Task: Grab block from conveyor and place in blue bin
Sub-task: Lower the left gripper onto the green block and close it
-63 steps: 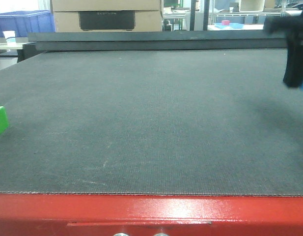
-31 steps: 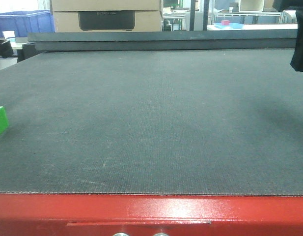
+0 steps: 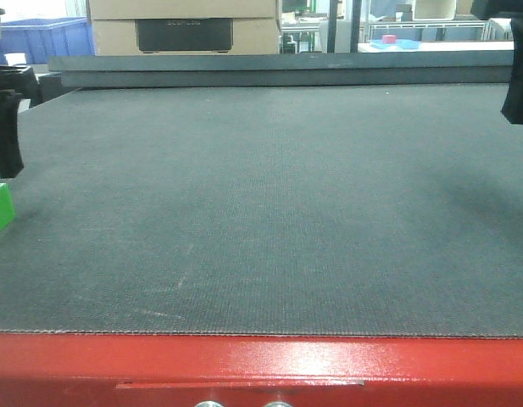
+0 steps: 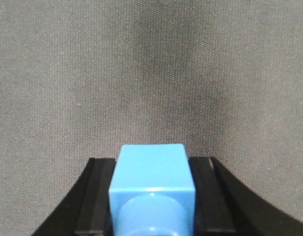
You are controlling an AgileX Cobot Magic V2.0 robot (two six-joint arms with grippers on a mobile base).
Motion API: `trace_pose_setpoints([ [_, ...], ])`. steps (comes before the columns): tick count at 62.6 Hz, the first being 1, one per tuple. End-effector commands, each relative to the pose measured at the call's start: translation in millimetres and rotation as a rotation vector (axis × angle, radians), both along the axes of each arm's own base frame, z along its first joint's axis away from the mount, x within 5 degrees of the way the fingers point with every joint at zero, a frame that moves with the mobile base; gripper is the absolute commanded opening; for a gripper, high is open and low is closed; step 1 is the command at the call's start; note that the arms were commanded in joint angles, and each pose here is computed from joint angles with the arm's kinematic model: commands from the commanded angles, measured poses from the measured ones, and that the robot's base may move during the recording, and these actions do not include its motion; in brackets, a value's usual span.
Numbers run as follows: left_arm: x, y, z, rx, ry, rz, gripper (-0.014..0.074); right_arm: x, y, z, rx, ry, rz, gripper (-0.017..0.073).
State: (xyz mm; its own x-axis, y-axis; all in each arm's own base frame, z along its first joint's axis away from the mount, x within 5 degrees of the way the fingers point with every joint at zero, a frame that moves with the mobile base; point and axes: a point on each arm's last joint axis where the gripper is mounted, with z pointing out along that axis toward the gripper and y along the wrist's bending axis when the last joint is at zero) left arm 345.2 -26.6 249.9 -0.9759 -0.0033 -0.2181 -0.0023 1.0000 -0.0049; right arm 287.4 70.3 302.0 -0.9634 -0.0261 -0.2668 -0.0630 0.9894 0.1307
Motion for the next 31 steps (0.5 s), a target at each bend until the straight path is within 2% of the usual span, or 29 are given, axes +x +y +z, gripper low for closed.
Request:
trace_pose_setpoints([
  [1, 4, -4.0, -11, -0.014, 0.028, 0.006, 0.0412, -1, -1, 3, -0.010, -0.014, 0.011, -0.0168],
  [12, 10, -3.9, -35, 0.000, 0.112, 0.004, 0.0412, -2, -1, 3, -0.011, -0.009, 0.012, -0.0168],
  [19, 10, -4.0, -37, -0.003, 0.119, 0.025, 0.0398, -2, -1, 3, -0.011, -0.009, 0.012, -0.0168],
  [31, 11, -3.4, -37, 0.000, 0.115, 0.045, 0.0322, -2, -1, 3, -0.011, -0.009, 0.012, -0.0168],
])
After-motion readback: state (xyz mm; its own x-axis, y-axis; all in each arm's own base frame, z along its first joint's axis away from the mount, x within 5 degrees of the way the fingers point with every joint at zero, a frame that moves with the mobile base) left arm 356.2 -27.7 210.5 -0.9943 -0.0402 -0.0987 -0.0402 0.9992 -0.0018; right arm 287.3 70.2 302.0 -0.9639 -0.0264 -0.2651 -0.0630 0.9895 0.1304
